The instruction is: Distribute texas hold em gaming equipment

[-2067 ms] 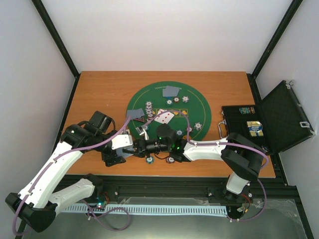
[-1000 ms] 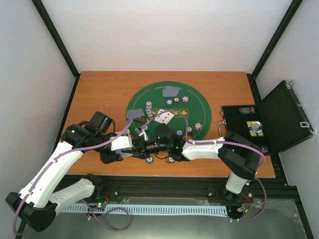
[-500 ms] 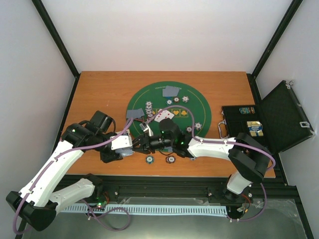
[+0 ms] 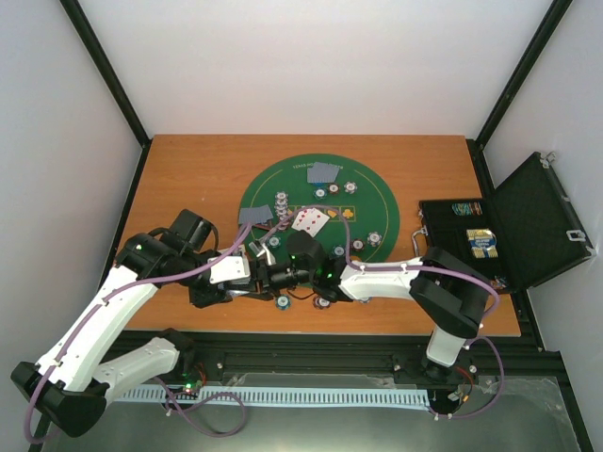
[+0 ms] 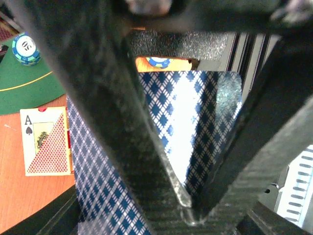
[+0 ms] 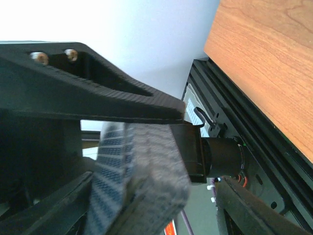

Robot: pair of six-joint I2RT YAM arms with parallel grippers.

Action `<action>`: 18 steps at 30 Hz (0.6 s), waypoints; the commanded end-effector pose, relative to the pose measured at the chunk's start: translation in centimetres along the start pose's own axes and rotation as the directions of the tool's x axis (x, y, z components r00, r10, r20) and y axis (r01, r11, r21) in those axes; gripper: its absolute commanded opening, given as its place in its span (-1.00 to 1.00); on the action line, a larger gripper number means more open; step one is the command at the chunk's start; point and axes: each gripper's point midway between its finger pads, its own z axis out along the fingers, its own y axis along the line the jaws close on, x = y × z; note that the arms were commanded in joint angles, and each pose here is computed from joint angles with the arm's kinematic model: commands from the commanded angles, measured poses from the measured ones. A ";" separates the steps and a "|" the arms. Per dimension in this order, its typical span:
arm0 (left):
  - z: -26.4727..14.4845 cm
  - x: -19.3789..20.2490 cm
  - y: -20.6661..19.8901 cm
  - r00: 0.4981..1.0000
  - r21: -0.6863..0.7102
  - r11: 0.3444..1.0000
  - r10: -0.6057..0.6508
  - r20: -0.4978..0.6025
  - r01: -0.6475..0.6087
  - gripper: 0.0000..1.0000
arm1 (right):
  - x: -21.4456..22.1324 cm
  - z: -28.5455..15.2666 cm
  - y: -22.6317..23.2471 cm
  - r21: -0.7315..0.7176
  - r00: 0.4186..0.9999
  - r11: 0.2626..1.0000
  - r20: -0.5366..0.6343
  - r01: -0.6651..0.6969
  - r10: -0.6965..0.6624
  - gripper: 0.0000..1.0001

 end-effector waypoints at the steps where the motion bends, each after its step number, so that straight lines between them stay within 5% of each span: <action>1: -1.1 -1.0 0.0 0.999 -0.011 1.000 0.021 0.039 -0.021 0.06 | 0.0 1.0 0.2 -0.017 1.000 1.000 -0.014 0.006 -0.006 0.28; 18: -1.9 -1.5 -0.2 0.998 -0.008 1.000 0.013 0.060 -0.013 0.06 | -0.7 -3.0 -2.2 0.118 0.998 0.993 0.057 -0.007 0.001 -0.34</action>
